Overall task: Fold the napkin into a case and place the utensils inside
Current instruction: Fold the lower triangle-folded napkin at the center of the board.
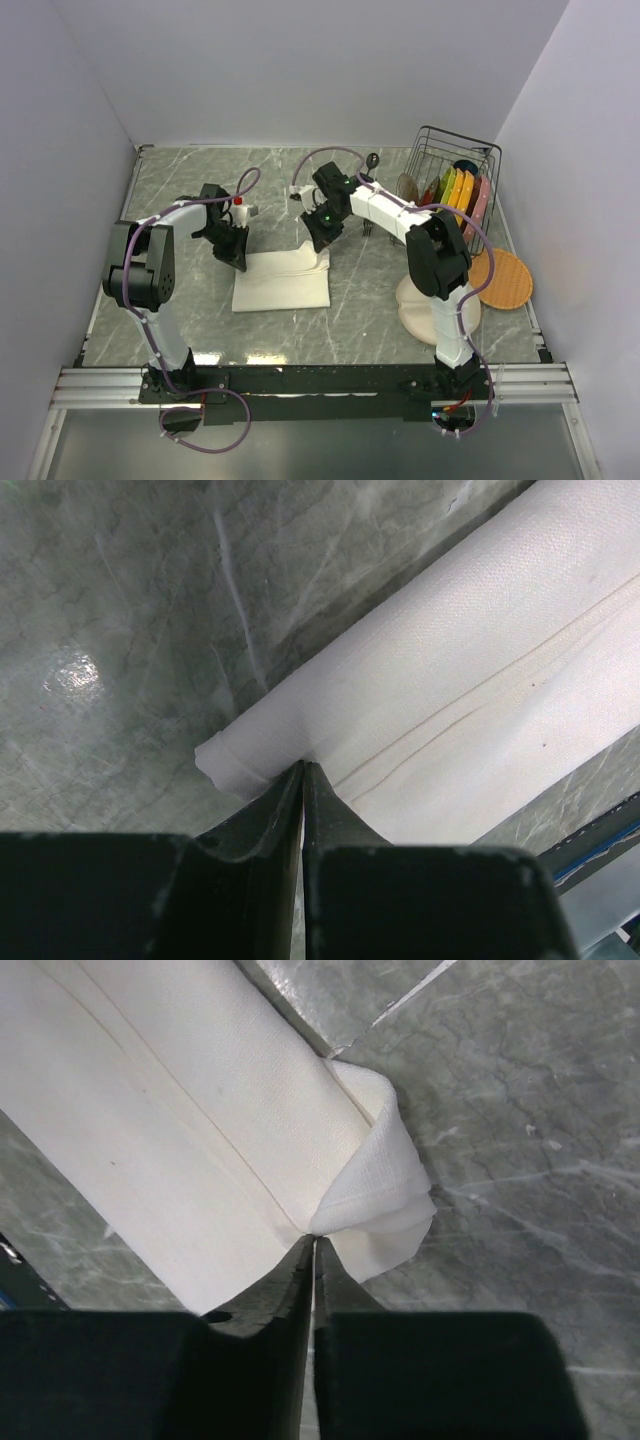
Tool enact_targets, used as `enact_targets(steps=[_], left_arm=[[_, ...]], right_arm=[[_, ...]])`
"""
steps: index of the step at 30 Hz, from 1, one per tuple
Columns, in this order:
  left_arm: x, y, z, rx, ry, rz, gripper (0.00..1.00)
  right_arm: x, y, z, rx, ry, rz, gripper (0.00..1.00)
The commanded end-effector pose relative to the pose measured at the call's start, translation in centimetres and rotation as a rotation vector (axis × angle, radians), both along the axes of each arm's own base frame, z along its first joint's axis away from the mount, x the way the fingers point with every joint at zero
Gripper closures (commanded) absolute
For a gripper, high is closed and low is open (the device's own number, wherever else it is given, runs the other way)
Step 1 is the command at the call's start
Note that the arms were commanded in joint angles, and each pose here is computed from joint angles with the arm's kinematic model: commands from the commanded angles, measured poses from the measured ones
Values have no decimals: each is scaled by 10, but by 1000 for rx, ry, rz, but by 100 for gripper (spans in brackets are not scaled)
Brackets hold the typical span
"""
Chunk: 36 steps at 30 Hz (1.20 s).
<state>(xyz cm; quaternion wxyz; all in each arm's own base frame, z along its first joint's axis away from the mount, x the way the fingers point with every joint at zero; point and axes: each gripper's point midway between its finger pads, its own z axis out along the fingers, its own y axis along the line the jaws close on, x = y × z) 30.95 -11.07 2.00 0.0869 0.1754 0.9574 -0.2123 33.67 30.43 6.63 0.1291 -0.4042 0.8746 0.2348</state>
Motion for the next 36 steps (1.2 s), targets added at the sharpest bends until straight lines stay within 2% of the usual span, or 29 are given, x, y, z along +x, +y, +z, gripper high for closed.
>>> enact_targets(steps=[1, 2, 5, 8, 21, 24, 25, 28, 30, 31, 32, 36], left_arm=[[-19, -1, -13, 18, 64, -15, 89], [-20, -1, -13, 18, 65, -15, 89], [-20, -1, -14, 17, 68, -14, 89], [-20, -1, -14, 17, 68, -15, 89], [-20, -1, -16, 19, 75, -11, 89], [-20, -1, -16, 22, 76, -9, 89], [-20, -1, -15, 22, 76, -8, 89], [-20, -1, -16, 21, 77, -8, 89], [-20, -2, -16, 19, 78, -7, 89], [-20, -1, -16, 18, 78, -7, 89], [-20, -2, -16, 18, 78, -8, 89], [-20, -2, -15, 15, 78, -10, 90]], right_arm=[[20, 15, 54, 68, -91, -86, 82], [25, 15, 58, 63, -109, -106, 74], [34, 15, 57, 29, -134, -143, 59], [36, 14, 50, 9, -122, -158, 53], [34, 11, 14, -81, -114, -131, 50], [29, 11, 17, -75, -104, -104, 59], [28, 10, 18, -75, -103, -99, 65], [20, 6, 19, -88, -104, -62, 71], [18, 1, 15, -110, -107, -48, 68], [16, -1, 14, -116, -107, -43, 61], [16, -3, 11, -126, -104, -46, 58], [14, 0, 8, -123, -80, -57, 57]])
